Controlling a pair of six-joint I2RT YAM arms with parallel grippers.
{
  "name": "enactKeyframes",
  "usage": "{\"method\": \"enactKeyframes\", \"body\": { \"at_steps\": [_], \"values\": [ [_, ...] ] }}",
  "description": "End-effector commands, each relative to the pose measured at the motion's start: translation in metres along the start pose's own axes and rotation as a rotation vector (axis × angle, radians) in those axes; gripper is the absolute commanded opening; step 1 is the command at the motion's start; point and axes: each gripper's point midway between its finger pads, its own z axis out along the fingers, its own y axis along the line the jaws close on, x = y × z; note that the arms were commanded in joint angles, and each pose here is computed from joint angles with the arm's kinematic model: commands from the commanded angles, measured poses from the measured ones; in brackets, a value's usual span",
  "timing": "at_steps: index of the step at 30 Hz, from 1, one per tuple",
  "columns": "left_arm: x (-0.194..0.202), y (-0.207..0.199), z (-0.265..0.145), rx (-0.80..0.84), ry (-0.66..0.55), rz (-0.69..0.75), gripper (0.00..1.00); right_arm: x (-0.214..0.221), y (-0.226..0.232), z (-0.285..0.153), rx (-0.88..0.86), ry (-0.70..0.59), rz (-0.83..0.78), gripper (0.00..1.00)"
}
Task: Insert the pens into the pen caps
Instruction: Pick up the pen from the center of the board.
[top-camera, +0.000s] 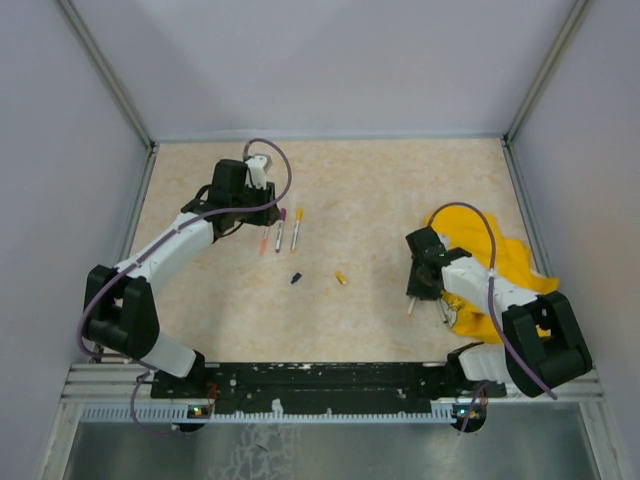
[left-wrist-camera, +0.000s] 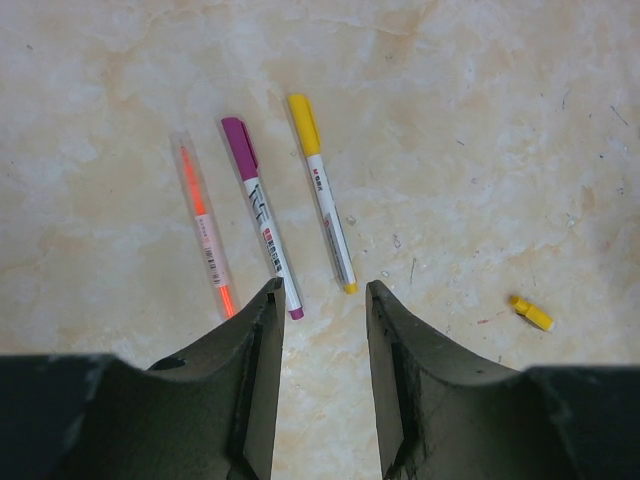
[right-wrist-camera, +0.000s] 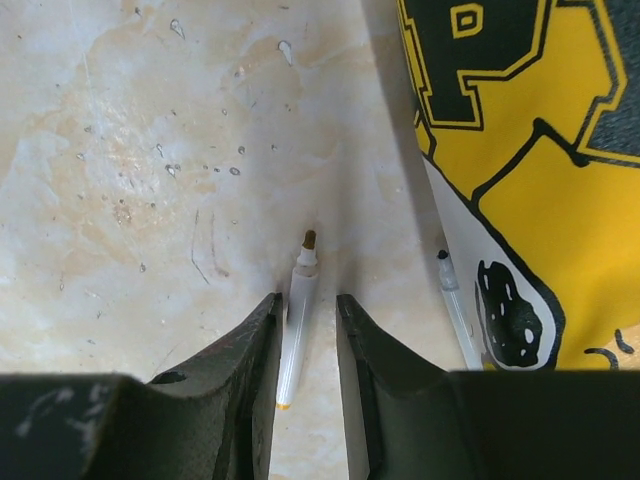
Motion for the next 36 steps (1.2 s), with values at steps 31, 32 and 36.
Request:
{"method": "enactKeyframes", "body": {
  "at_steps": [31,32,36],
  "values": [
    [-0.019,-0.007,-0.004,0.040,-0.044,0.028,0.42,-0.012,0.012,-0.005,-0.014,-0.057,-0.026,0.12],
    [-0.019,-0.009,-0.005,0.048,-0.048,0.029,0.42,-0.014,0.013,-0.006,-0.022,-0.067,-0.027,0.10],
    [-0.025,-0.021,-0.011,0.112,-0.082,0.035,0.43,-0.030,0.025,-0.020,-0.100,-0.143,-0.040,0.06]
  ]
}}
